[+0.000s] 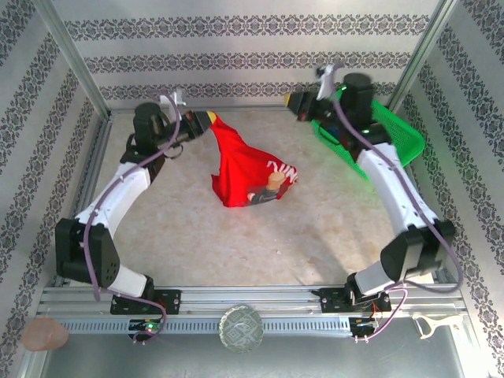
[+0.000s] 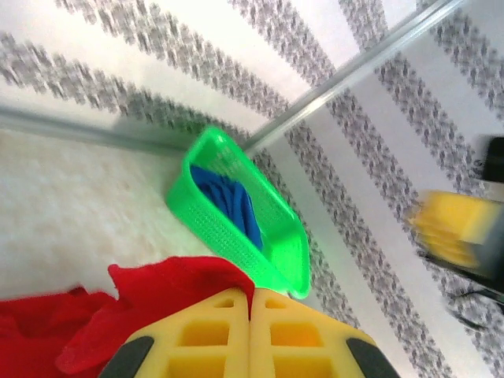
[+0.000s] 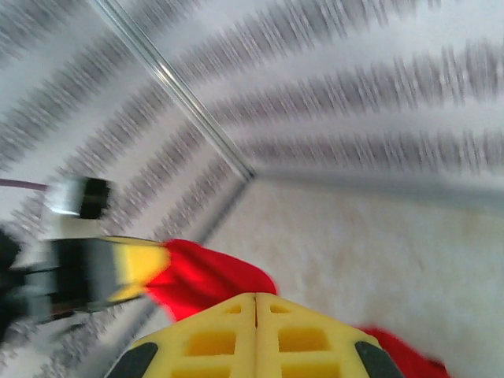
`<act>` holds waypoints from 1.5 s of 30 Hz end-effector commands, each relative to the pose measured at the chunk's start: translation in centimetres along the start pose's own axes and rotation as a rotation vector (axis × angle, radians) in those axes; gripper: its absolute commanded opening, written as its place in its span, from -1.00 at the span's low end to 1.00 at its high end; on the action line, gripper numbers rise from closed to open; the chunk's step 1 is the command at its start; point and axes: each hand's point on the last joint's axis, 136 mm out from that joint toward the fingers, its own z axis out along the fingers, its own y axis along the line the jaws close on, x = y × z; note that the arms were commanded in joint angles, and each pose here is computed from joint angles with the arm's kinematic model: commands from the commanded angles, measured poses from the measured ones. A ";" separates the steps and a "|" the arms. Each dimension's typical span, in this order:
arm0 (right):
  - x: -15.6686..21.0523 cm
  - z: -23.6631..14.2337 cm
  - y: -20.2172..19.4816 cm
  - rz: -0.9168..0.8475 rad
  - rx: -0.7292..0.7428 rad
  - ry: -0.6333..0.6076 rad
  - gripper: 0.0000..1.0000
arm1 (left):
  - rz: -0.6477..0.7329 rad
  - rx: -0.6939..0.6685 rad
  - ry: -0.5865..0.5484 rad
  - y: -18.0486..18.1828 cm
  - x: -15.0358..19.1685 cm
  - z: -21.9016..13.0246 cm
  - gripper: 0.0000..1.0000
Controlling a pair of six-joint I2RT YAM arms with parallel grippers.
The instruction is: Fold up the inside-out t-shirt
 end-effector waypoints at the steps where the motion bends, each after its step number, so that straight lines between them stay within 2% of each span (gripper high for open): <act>1: -3.9 -3.0 6.6 -0.073 -0.119 -0.059 -1.00 | 0.101 0.128 -0.039 -6.0 -5.0 -0.3 -1.00; 3: -4.3 -2.8 7.1 -0.081 -0.123 -0.057 -1.00 | 0.113 0.181 -0.034 -7.8 -6.0 -0.1 -1.00; 5: -3.1 -1.6 6.5 -0.064 -0.121 -0.026 -0.16 | 0.093 0.223 -0.041 -8.5 -6.3 -0.1 -1.00; 6: -2.2 -0.8 6.0 -0.054 -0.119 -0.009 0.03 | 0.079 0.243 -0.037 -8.7 -5.9 -0.1 -1.00; 7: -0.9 0.2 5.2 -0.043 -0.110 0.013 0.11 | 0.074 0.282 -0.024 -9.1 -5.2 -0.2 -1.00; 9: 1.9 1.8 3.4 -0.023 -0.071 0.064 0.15 | 0.037 0.311 0.031 -8.6 -2.2 -0.4 -1.00; 11: 5.3 3.3 1.3 0.003 -0.029 0.118 0.15 | -0.014 0.229 0.109 -5.3 2.6 -0.5 -1.00; 16: 15.7 6.9 -3.1 0.023 0.098 0.295 0.21 | -0.145 -0.085 0.211 6.7 14.4 -3.0 -1.00; 20: 21.8 8.0 -5.1 0.035 0.166 0.395 0.24 | -0.202 -0.216 0.223 11.1 18.5 -4.6 -1.00; 26: 27.2 7.6 -4.0 -0.029 0.168 0.487 0.23 | -0.186 -0.248 0.207 11.2 18.6 -5.5 -1.00; 29: 29.6 7.7 -3.4 -0.118 0.143 0.533 0.38 | -0.171 -0.238 0.193 10.3 17.7 -5.5 -1.00; 32: 31.2 7.8 -3.0 -0.210 0.134 0.554 0.43 | -0.157 -0.218 0.174 9.2 16.4 -5.4 -1.00; 37: 31.9 8.7 -4.5 -0.273 0.186 0.561 0.44 | -0.135 -0.175 0.156 7.2 14.4 -4.9 -1.00; 45: 30.9 11.3 -5.3 -0.238 0.179 0.546 0.36 | -0.122 -0.151 0.153 6.0 13.4 -4.8 -1.00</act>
